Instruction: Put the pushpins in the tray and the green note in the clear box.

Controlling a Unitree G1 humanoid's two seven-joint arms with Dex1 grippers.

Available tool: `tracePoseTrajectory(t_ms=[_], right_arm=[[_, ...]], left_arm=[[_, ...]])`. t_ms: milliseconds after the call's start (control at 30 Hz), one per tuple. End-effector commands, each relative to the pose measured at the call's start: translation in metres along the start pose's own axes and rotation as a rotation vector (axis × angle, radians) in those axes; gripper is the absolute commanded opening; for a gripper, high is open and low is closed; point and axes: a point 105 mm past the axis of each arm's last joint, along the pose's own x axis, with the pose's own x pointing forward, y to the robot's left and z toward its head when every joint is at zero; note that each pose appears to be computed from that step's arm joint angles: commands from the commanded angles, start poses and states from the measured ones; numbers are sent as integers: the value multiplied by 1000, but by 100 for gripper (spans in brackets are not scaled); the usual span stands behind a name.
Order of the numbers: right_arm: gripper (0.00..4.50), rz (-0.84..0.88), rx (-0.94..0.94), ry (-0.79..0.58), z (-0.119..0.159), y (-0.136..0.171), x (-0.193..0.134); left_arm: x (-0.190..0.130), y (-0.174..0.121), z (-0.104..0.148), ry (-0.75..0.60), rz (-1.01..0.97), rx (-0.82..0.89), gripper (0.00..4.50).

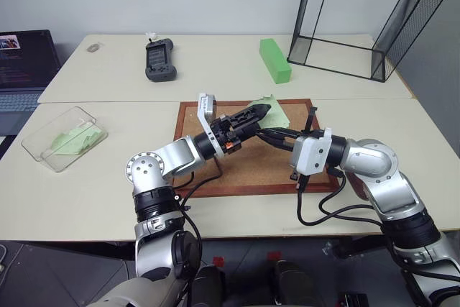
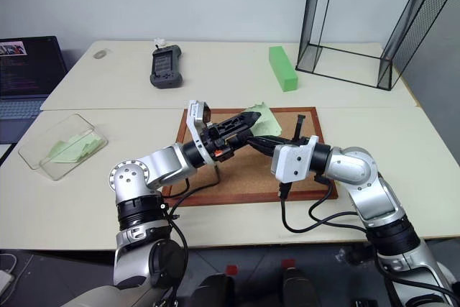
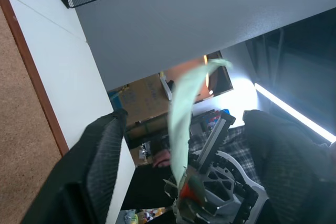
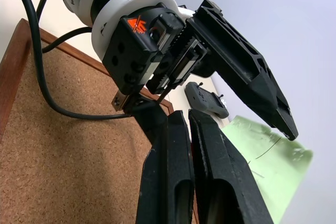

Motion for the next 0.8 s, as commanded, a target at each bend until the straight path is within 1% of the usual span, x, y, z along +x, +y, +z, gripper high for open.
tracePoseTrajectory(t_ms=[33,100,133,167,233,500,533,700,800], right_arm=[[0,-26,-43,-33,12,-9,1],[0,-26,-42,-34,12,-9,2],[0,-28,-42,-35,12,-10,2],[0,-29,-42,-38,13,-10,2],[0,-31,-43,-40,13,-11,3],[0,-35,-39,-47,14,-13,4],[0,-37,-37,-49,15,-13,4],[0,-47,-32,-65,20,-16,6],[0,-55,-23,-77,24,-19,5]], left_arm=[[1,-8,1,9,-35,14,292],[1,-8,1,10,-33,13,255],[1,-8,2,9,-32,14,249],[0,-8,2,9,-30,14,218],[0,-7,3,6,-25,15,189],[0,-8,4,11,-30,17,21],[0,-8,4,11,-31,17,8],[-1,-7,5,13,-25,20,8],[-2,-1,4,23,13,19,8]])
